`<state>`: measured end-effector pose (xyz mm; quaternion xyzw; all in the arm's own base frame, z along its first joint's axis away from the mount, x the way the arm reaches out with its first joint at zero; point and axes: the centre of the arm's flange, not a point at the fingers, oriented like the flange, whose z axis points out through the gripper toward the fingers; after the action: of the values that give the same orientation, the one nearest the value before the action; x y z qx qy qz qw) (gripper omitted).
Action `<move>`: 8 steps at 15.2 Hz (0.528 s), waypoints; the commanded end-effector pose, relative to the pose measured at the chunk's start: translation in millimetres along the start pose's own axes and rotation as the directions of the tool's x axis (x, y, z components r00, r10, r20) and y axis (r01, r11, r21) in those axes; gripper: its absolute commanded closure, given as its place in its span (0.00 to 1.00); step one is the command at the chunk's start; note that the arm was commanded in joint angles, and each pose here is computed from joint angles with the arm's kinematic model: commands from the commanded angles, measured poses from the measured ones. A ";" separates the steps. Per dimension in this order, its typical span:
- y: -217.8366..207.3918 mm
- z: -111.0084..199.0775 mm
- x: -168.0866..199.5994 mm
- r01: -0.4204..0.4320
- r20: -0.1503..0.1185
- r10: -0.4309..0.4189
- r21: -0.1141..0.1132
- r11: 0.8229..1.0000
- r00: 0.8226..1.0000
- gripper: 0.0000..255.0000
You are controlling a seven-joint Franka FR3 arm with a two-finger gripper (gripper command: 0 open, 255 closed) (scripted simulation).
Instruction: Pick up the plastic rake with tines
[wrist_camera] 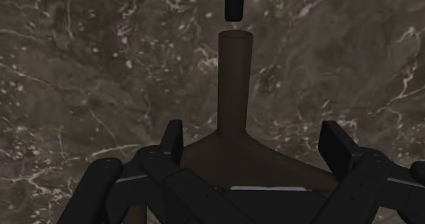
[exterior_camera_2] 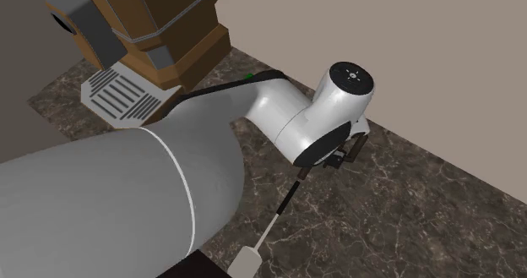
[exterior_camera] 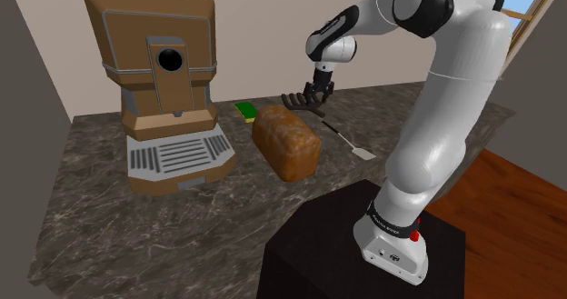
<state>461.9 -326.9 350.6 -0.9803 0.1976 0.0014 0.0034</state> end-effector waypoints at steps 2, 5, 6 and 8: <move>10.0 17.9 7.0 -0.014 0.002 0.014 0.001 1.000 1.000 0.00; 10.1 33.8 7.0 -0.014 0.002 0.014 0.001 1.000 1.000 0.00; 10.1 39.1 7.1 -0.014 0.002 0.014 0.001 1.000 1.000 0.00; 10.2 47.4 7.1 -0.014 0.002 0.014 0.001 1.000 1.000 0.00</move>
<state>464.0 -339.0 306.7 -0.9789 0.2044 0.0025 0.0041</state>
